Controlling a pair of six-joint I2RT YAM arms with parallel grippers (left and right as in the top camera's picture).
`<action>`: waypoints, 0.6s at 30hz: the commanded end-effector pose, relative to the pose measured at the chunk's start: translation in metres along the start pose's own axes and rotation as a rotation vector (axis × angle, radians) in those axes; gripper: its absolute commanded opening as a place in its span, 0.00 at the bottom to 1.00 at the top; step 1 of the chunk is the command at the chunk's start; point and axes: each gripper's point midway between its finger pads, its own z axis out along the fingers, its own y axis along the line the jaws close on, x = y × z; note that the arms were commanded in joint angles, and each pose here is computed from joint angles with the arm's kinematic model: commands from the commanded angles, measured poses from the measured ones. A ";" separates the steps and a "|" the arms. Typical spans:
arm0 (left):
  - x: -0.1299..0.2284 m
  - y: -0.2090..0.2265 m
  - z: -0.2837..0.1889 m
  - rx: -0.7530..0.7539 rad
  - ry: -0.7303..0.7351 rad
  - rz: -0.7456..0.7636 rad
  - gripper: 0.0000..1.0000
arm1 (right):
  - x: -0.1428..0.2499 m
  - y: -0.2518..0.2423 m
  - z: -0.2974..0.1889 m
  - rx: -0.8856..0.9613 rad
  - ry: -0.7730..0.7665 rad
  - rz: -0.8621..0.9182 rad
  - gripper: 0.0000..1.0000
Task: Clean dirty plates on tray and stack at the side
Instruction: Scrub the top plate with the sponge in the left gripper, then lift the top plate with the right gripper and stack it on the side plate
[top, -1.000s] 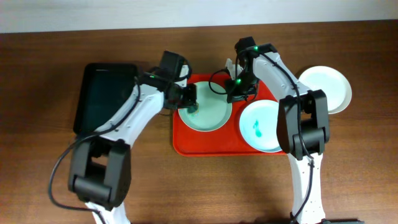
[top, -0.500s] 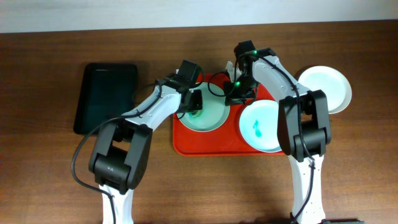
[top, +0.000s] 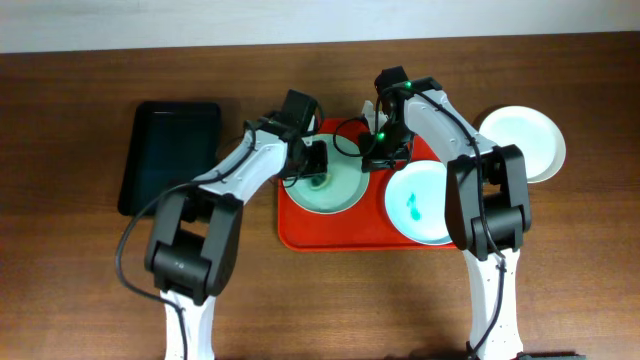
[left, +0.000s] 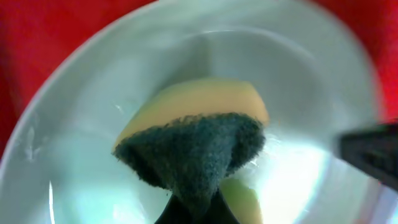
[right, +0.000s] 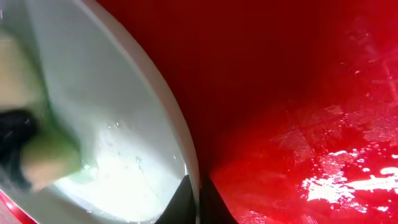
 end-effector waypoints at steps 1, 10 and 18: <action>-0.004 0.064 0.002 -0.303 -0.039 0.010 0.00 | 0.010 -0.016 0.008 0.084 0.034 0.009 0.04; -0.072 0.077 -0.141 -0.362 -0.346 -0.074 0.00 | -0.027 -0.019 -0.066 0.295 -0.110 -0.037 0.04; -0.075 0.146 -0.174 -0.261 -0.330 -0.269 0.00 | -0.032 0.011 -0.264 1.236 -0.421 -0.163 0.04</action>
